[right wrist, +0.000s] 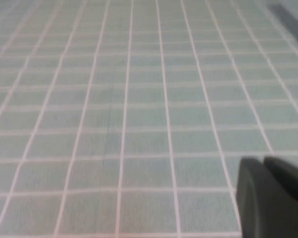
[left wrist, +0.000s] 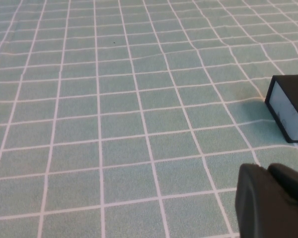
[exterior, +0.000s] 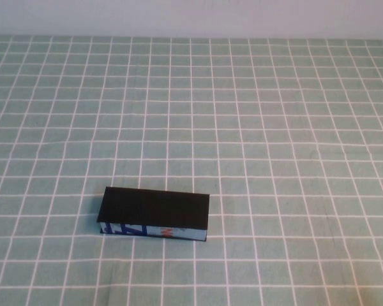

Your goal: Return glasses to glasses case

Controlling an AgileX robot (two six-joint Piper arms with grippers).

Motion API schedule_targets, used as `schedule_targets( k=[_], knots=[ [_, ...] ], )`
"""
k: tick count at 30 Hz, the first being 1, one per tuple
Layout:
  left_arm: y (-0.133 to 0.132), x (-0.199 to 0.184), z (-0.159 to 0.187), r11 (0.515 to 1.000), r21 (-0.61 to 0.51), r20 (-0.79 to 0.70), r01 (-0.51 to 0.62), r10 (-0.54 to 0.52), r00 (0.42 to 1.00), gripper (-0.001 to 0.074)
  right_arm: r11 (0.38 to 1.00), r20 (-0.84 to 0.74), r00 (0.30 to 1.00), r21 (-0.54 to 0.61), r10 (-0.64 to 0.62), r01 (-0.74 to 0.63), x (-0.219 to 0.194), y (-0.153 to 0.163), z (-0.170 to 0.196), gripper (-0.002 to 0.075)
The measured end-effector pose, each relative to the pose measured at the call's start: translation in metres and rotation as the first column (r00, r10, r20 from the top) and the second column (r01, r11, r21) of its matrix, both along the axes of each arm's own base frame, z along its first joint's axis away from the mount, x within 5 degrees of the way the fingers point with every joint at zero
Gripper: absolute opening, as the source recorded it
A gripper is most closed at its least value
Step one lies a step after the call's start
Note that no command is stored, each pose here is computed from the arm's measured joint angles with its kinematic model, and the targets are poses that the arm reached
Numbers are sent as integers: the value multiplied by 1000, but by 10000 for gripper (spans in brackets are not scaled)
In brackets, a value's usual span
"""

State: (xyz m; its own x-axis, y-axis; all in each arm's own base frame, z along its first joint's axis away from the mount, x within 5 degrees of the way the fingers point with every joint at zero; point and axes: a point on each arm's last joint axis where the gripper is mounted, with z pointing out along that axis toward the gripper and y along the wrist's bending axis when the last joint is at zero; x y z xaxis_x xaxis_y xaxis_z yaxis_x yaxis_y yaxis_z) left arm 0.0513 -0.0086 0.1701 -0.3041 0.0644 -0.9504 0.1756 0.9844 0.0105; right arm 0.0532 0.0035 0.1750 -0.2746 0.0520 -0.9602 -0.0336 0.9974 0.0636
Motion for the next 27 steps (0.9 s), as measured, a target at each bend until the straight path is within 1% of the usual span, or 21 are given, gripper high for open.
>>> schedule_targets(
  k=[1, 27],
  knots=[
    [0, 0, 0, 1000, 0, 0, 0, 0, 1000, -1, 1000, -23, 1000, -1, 1, -1, -1, 0, -3, -11],
    [0, 0, 0, 1000, 0, 0, 0, 0, 1000, -1, 1000, -27, 1000, -1, -2, 2, -1, 0, -3, -11]
  ],
)
